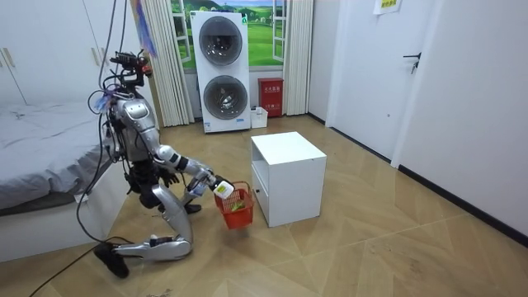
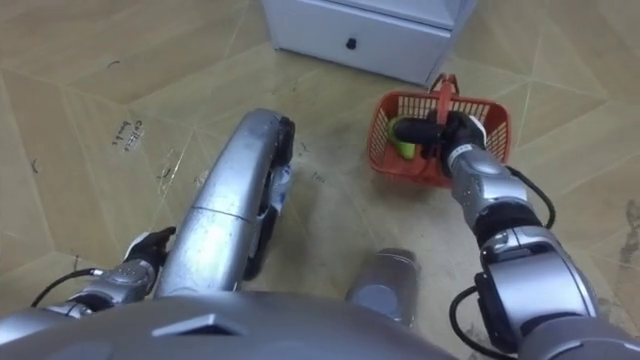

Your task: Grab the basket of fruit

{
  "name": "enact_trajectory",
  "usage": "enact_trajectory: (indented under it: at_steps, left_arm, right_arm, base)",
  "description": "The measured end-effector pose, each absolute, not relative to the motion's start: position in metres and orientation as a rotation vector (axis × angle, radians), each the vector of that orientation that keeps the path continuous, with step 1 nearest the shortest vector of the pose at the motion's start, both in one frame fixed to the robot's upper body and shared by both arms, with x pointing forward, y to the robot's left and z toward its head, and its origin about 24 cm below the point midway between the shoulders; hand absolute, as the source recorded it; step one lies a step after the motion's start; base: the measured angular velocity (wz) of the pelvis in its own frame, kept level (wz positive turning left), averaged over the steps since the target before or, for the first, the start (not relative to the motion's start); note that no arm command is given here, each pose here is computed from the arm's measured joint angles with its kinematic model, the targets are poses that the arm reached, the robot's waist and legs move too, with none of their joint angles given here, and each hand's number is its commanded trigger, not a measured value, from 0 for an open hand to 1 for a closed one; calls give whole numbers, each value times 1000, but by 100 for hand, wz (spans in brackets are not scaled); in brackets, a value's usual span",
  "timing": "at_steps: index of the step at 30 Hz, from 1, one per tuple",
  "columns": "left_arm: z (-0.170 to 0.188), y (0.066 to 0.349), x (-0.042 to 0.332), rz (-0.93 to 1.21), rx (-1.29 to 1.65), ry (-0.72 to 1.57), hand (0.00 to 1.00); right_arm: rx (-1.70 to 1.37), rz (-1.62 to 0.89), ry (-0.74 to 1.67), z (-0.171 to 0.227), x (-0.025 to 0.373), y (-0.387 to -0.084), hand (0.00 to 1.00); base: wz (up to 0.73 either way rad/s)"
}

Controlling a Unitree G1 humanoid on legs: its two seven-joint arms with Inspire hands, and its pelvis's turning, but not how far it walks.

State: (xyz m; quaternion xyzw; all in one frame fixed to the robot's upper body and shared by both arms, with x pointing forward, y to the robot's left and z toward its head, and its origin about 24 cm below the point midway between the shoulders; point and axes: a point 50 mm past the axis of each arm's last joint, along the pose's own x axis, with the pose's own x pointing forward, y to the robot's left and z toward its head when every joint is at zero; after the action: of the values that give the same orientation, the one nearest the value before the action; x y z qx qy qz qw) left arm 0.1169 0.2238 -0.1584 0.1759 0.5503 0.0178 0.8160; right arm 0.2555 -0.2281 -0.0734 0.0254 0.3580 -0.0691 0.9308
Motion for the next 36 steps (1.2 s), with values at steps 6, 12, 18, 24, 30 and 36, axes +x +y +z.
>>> enact_trajectory:
  at_steps: [6, 12, 18, 24, 30, 36]
  left_arm:
    - [-154, 236, 124, 99, 353, 1160, 0]
    - [-148, 252, 127, 169, 334, 1149, 0]
    - [-144, 266, 120, 221, 327, 1136, 0]
    - [-150, 267, 88, 197, 329, 1204, 0]
    - [-154, 263, 72, 187, 328, 1276, 0]
    - [-152, 266, 73, 177, 404, 1257, 0]
  right_arm:
    - [33, -94, 657, -56, 276, -218, 100]
    - [31, -54, 511, -19, 309, -205, 100]
    - [2, -5, 428, -5, 314, -201, 100]
    - [-30, -10, 357, 2, 302, -212, 100]
    - [21, 60, 335, -2, 292, -200, 100]
    - [34, 93, 284, 4, 285, -199, 100]
  base:
    - [-51]
    - [-63]
    - [-43]
    - [-26]
    - [-3]
    - [8]
